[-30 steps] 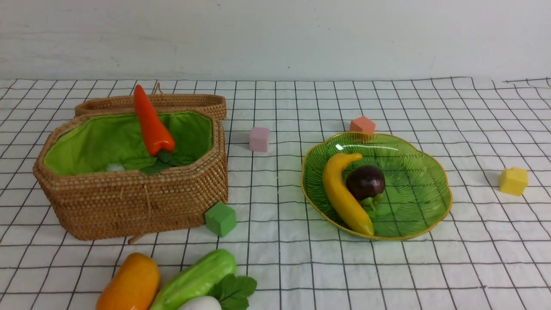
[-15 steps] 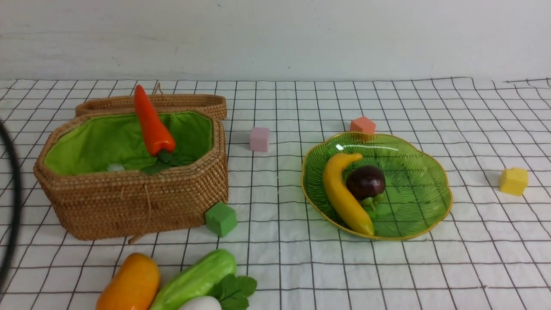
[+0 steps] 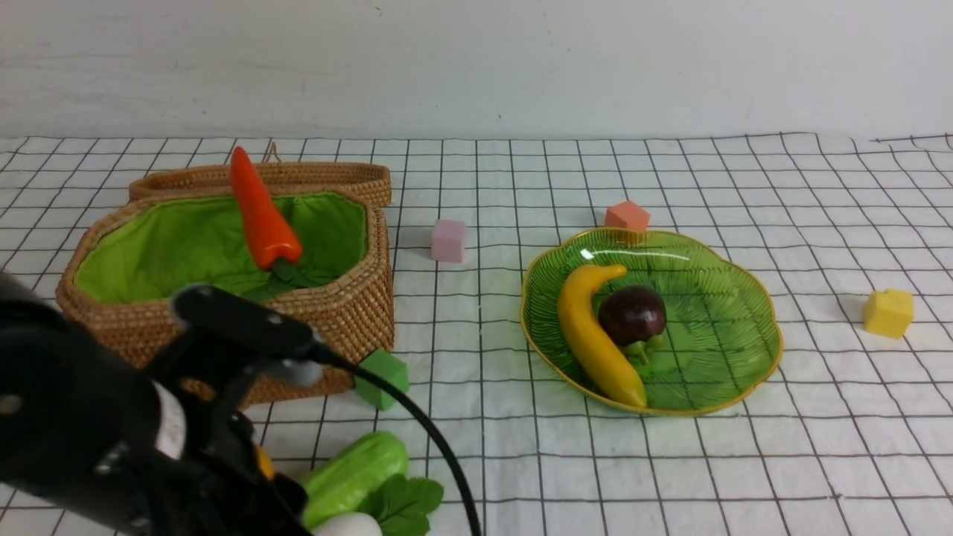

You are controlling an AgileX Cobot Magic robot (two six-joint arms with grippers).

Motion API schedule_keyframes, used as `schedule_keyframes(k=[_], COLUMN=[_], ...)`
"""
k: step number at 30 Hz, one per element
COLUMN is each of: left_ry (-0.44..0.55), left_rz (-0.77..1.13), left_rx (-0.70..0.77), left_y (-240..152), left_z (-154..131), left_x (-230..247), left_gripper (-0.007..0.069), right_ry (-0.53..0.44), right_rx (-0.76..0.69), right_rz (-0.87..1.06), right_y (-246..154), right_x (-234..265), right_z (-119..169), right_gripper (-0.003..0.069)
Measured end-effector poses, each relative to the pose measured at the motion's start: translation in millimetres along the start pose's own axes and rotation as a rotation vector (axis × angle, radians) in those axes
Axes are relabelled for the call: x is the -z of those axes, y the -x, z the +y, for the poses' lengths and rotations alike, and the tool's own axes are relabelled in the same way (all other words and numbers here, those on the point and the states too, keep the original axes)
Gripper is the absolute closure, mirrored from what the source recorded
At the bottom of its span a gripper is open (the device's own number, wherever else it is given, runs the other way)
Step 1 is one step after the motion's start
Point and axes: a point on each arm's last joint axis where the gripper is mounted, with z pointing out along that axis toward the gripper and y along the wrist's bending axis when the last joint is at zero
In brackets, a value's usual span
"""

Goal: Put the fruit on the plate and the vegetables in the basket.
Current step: Take a daikon with your left arm and place it on the basket on the left.

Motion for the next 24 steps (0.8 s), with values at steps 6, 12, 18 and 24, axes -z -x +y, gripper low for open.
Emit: schedule_keyframes(k=[6, 12, 18, 24], left_ry=[0.029, 0.016, 0.018, 0.023], left_rz=[0.139, 0.183, 0.227, 0.245], left_rx=[-0.123, -0.133, -0.136, -0.136], left_y=[10, 16, 15, 18], left_z=[-8, -12, -12, -12], left_x=[-50, -87, -99, -81], left_gripper=[-0.0035, -0.0008, 0.0157, 0.0154], right_ry=[-0.001, -0.001, -0.001, -0.001], right_rx=[0.002, 0.002, 0.002, 0.002], right_rz=[0.0, 0.0, 0.0, 0.0], right_y=[0, 0, 0, 0], right_x=[0, 0, 0, 0], right_z=[0, 0, 0, 0], right_gripper=[0.0546, 0.054, 0.0532, 0.0526])
